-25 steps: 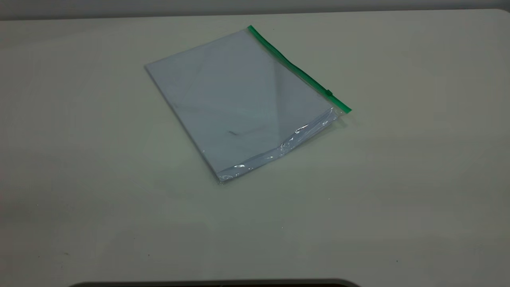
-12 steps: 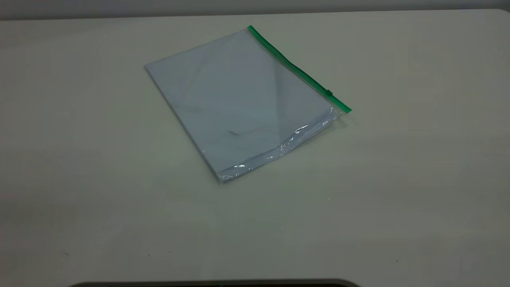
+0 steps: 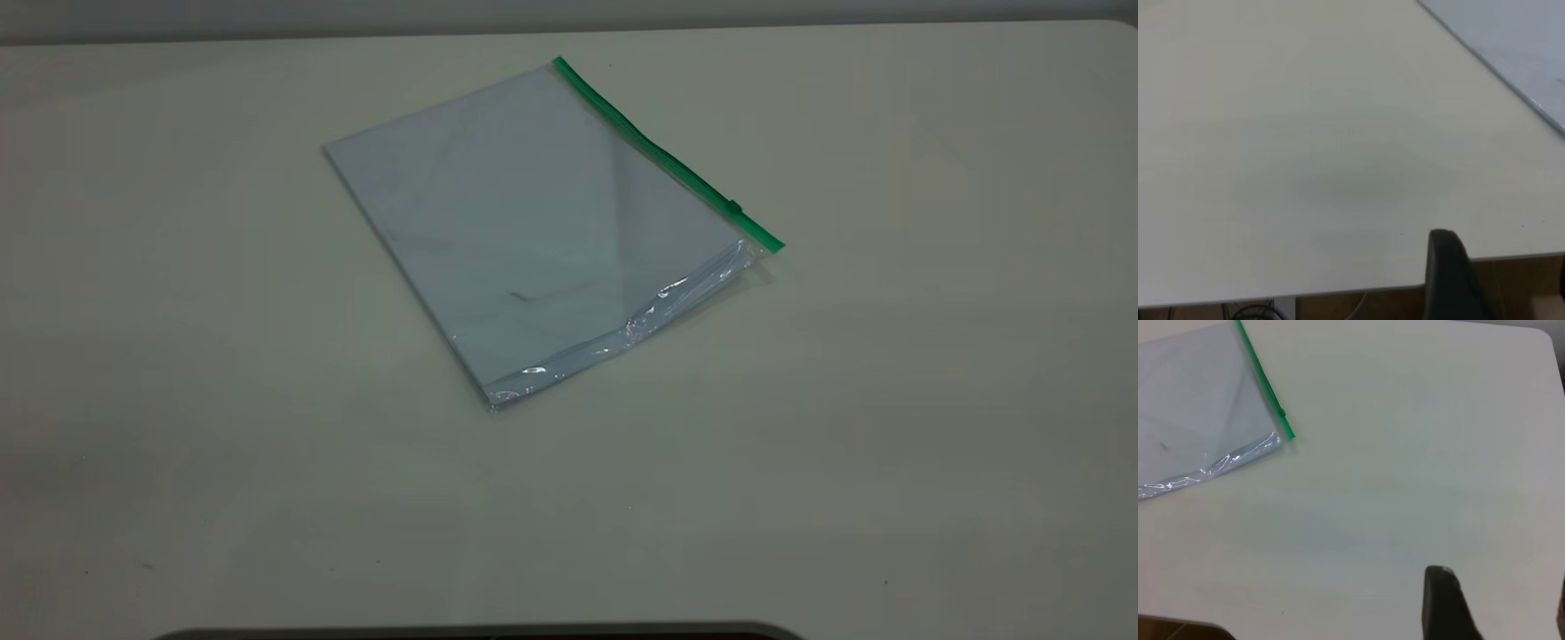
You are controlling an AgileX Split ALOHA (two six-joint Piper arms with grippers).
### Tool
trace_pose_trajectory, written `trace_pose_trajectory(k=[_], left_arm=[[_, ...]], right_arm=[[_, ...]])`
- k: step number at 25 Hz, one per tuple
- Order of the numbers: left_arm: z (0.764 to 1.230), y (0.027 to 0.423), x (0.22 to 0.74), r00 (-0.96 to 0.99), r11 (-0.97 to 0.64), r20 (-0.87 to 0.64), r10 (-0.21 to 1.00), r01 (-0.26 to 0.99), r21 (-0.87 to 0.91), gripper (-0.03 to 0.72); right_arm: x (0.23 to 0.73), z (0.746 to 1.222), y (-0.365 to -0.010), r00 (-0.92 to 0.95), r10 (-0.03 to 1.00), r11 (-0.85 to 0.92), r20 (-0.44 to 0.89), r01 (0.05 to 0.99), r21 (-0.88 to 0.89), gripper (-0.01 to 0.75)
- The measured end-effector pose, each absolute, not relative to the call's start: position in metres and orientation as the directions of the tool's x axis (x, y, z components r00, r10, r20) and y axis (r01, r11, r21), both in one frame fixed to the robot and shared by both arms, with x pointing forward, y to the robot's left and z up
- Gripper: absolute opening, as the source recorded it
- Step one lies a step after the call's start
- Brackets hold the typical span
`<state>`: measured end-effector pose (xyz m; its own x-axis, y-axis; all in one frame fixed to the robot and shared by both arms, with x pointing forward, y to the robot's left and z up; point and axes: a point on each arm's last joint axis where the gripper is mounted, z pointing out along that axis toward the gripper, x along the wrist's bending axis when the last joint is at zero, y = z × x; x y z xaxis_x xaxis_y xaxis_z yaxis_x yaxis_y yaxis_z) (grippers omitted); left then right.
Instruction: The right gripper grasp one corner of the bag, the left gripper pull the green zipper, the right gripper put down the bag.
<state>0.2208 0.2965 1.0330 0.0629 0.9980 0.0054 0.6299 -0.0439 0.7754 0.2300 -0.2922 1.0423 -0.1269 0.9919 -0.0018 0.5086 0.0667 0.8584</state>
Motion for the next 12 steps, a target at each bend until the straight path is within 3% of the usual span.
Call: trace_pose_trajectory(k=[12], left_arm=[[1.0335, 0.2965, 0.2213, 0.063, -0.044, 0.006, 0.998, 0.624, 0.78, 0.453]], right_arm=[[0.2298, 1.0425, -0.2906, -0.138, 0.99, 0.058, 0.015, 0.508, 0.859, 0.439]])
